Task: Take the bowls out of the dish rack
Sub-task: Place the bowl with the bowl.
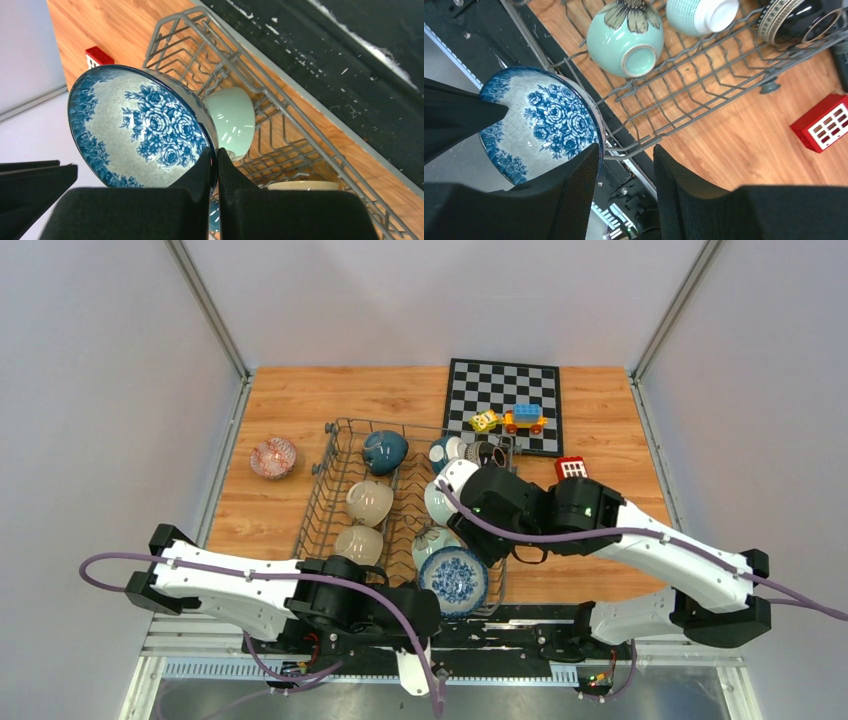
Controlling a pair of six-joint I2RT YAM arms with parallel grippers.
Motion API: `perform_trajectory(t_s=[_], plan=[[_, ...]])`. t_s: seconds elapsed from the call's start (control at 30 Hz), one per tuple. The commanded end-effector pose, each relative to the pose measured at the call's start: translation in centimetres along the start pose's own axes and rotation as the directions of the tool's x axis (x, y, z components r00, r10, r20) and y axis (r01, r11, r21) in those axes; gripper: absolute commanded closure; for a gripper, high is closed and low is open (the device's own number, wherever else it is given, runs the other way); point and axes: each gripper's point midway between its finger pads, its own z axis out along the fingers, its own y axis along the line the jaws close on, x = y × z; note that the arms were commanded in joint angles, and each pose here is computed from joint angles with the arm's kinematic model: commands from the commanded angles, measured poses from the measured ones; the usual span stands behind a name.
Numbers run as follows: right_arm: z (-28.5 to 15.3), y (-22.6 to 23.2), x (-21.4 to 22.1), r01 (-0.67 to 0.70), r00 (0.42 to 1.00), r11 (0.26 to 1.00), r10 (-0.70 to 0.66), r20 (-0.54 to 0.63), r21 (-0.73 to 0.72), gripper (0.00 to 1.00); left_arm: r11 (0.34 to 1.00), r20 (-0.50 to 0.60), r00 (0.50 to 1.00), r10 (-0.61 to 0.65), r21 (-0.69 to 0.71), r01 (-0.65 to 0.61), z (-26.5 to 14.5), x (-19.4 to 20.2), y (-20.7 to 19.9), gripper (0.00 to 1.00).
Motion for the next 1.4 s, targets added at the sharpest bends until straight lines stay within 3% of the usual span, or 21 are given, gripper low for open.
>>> perform_trajectory(t_s=[0.0, 0.67, 0.97, 1.13, 1.23, 1.3, 1.37], plan=[[0.5, 1.0, 1.9, -0.024, 0.998, 1.0, 0.025, -0.049, 0.015, 0.52, 0.999, 0.093, 0.995, -0.033, 0.005, 0.033, -0.9, -1.7, 0.0, 1.0], [2.7, 4.2, 4.5, -0.095, 0.989, 0.99, 0.082, -0.123, -0.104, 0.58, 0.997, 0.062, 0.995, -0.074, 0.0, 0.074, -0.9, -1.2, 0.0, 1.0], [3.7, 4.6, 5.0, -0.111, 0.987, 0.988, 0.097, -0.132, -0.108, 0.75, 0.997, 0.059, 0.995, -0.078, -0.008, 0.078, -0.9, -1.1, 0.1, 1.0], [3.8, 4.7, 4.7, -0.12, 0.986, 0.987, 0.107, -0.126, -0.104, 0.99, 0.995, 0.049, 0.995, -0.089, -0.031, 0.09, -0.7, -0.9, 0.3, 1.0], [3.9, 4.5, 4.4, -0.141, 0.985, 0.986, 0.13, -0.114, -0.087, 1.0, 0.991, 0.046, 0.992, -0.115, -0.058, 0.118, -0.8, -0.8, 0.8, 1.0], [3.8, 4.1, 4.0, -0.158, 0.984, 0.985, 0.152, -0.088, -0.065, 1.0, 0.984, 0.032, 0.989, -0.148, -0.092, 0.15, -0.9, -0.5, 1.3, 0.87], [3.5, 3.3, 3.5, -0.176, 0.984, 0.984, 0.175, -0.042, -0.033, 1.0, 0.97, 0.019, 0.981, -0.194, -0.143, 0.195, -1.2, 0.0, 2.0, 0.49]])
